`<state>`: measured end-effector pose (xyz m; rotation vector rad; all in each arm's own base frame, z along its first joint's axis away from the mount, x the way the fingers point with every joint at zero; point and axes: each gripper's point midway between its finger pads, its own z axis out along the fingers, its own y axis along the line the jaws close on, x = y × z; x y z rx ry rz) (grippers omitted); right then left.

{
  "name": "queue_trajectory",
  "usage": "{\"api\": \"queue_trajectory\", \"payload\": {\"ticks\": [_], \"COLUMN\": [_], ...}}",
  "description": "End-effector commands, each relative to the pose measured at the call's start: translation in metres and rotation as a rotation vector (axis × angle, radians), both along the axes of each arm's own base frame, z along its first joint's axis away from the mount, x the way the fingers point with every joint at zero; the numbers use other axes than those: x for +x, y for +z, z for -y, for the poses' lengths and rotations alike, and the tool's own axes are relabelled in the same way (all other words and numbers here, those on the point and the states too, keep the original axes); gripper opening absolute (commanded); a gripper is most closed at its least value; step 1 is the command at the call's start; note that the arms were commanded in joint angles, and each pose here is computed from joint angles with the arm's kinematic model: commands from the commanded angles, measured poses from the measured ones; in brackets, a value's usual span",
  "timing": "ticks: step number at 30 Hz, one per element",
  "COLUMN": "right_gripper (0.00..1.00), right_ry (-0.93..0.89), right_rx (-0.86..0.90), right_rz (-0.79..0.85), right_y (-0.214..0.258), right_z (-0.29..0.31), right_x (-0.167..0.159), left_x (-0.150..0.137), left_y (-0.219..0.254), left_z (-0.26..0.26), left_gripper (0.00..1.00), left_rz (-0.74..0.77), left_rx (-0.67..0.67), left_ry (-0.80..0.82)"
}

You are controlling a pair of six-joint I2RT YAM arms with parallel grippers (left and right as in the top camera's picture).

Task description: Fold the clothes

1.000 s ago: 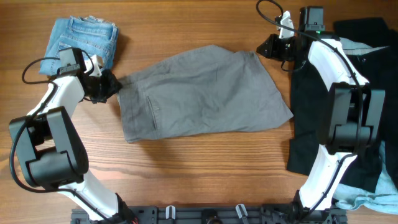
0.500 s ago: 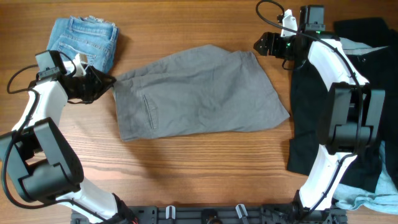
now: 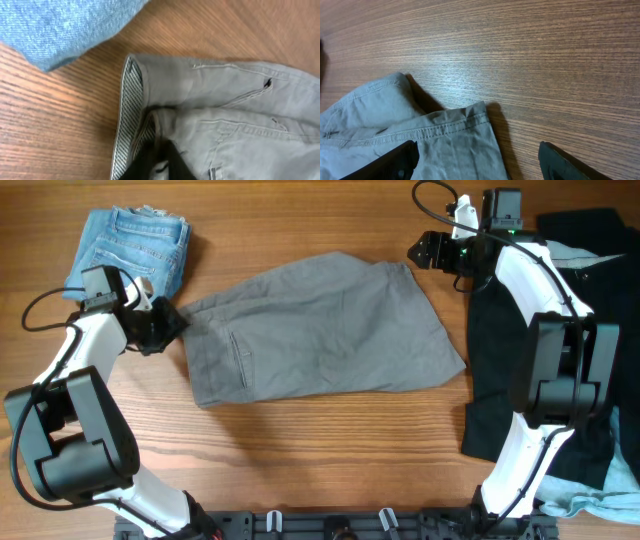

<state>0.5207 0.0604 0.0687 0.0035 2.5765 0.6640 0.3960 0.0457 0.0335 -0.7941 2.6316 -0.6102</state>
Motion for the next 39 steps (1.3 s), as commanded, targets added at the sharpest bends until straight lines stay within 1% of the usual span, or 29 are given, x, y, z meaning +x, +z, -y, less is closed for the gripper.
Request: {"api": "queue_trajectory", "payload": {"ticks": [1, 3, 5, 6, 8, 11, 13, 14, 15, 16, 18, 19, 20, 21, 22, 23, 25, 28, 29, 30, 31, 32, 33, 34, 38, 39], "right_gripper": [0.82, 0.82, 0.79, 0.78, 0.74, 0.7, 0.72, 0.79, 0.82, 0.84, 0.85, 0.85, 0.71, 0.49, 0.35, 0.17, 0.04, 0.04, 0.04, 0.04, 0.06, 0.23, 0.2, 0.04, 0.04, 0.04], "right_ry": [-0.01, -0.01, -0.009, -0.006, 0.038, 0.135, 0.128, 0.091, 0.075, 0.071, 0.061, 0.061, 0.062, 0.077, 0.098, 0.128, 0.16, 0.116, 0.099, 0.089, 0.089, 0.094, 0.101, 0.102, 0.112, 0.116], "right_rx": [0.001, 0.001, 0.0, -0.001, -0.018, -0.056, -0.106, -0.133, -0.134, -0.141, -0.152, -0.153, -0.153, -0.124, -0.083, -0.009, 0.087, 0.113, 0.114, 0.116, 0.114, 0.118, 0.127, 0.138, 0.176, 0.182], "right_rz": [-0.001, 0.0, 0.003, 0.013, 0.026, 0.036, 0.002, -0.031, -0.052, -0.065, -0.08, -0.086, -0.086, -0.085, -0.084, -0.085, -0.074, -0.026, -0.006, 0.006, 0.008, 0.004, -0.001, -0.01, -0.053, -0.052], "right_y": [0.002, 0.002, 0.002, 0.003, 0.001, -0.019, -0.041, -0.057, -0.067, -0.077, -0.085, -0.085, -0.085, -0.083, -0.08, -0.074, -0.059, -0.028, -0.015, -0.003, 0.002, 0.005, 0.006, 0.006, 0.006, 0.008], "right_z": [-0.001, -0.001, -0.001, -0.002, -0.01, -0.034, -0.037, -0.034, -0.033, -0.031, -0.027, -0.027, -0.027, -0.032, -0.039, -0.048, -0.057, -0.037, -0.03, -0.027, -0.026, -0.028, -0.031, -0.033, -0.038, -0.039], "right_x": [0.001, 0.001, 0.002, 0.004, 0.002, -0.002, -0.003, -0.003, -0.003, -0.004, -0.005, -0.006, -0.006, -0.007, -0.009, -0.012, -0.013, -0.005, -0.003, -0.003, -0.004, -0.007, -0.009, -0.01, -0.02, -0.021], "left_x": [0.002, 0.004, 0.009, 0.01, 0.006, -0.001, -0.005, -0.01, -0.013, -0.017, -0.024, -0.026, -0.028, -0.029, -0.028, -0.027, -0.026, -0.027, -0.025, -0.02, -0.018, -0.015, -0.012, -0.008, -0.001, -0.001], "left_y": [0.005, 0.012, 0.037, 0.059, 0.085, 0.098, 0.094, 0.09, 0.085, 0.08, 0.074, 0.071, 0.068, 0.066, 0.062, 0.059, 0.051, 0.04, 0.04, 0.041, 0.042, 0.043, 0.044, 0.044, 0.03, 0.022], "left_z": [0.007, 0.008, 0.004, -0.004, -0.01, -0.009, -0.009, -0.011, -0.017, -0.023, -0.024, -0.022, -0.021, -0.019, -0.016, -0.014, -0.01, -0.008, -0.008, -0.009, -0.009, -0.009, -0.008, -0.006, 0.006, 0.007], "left_gripper": [0.04, 0.04, 0.04, 0.04, 0.04, 0.04, 0.04, 0.04, 0.09, 0.22, 0.37, 0.38, 0.39, 0.39, 0.39, 0.4, 0.4, 0.4, 0.43, 0.52, 0.55, 0.57, 0.58, 0.58, 0.61, 0.66], "left_rz": [0.012, 0.029, 0.094, 0.147, 0.198, 0.21, 0.184, 0.158, 0.134, 0.103, 0.065, 0.053, 0.043, 0.038, 0.029, 0.023, 0.005, -0.024, -0.017, 0.0, 0.013, 0.026, 0.038, 0.051, 0.038, 0.024], "left_rx": [-0.051, -0.069, -0.096, -0.085, -0.065, -0.06, -0.058, -0.043, -0.012, 0.022, 0.032, 0.034, 0.039, 0.044, 0.046, 0.044, 0.038, 0.029, 0.031, 0.036, 0.04, 0.044, 0.047, 0.051, 0.051, 0.046], "left_ry": [0.011, 0.01, 0.025, 0.041, 0.054, 0.059, 0.065, 0.071, 0.087, 0.107, 0.115, 0.098, 0.081, 0.064, 0.055, 0.047, 0.036, 0.03, 0.03, 0.029, 0.028, 0.026, 0.021, 0.012, -0.021, -0.025]}}
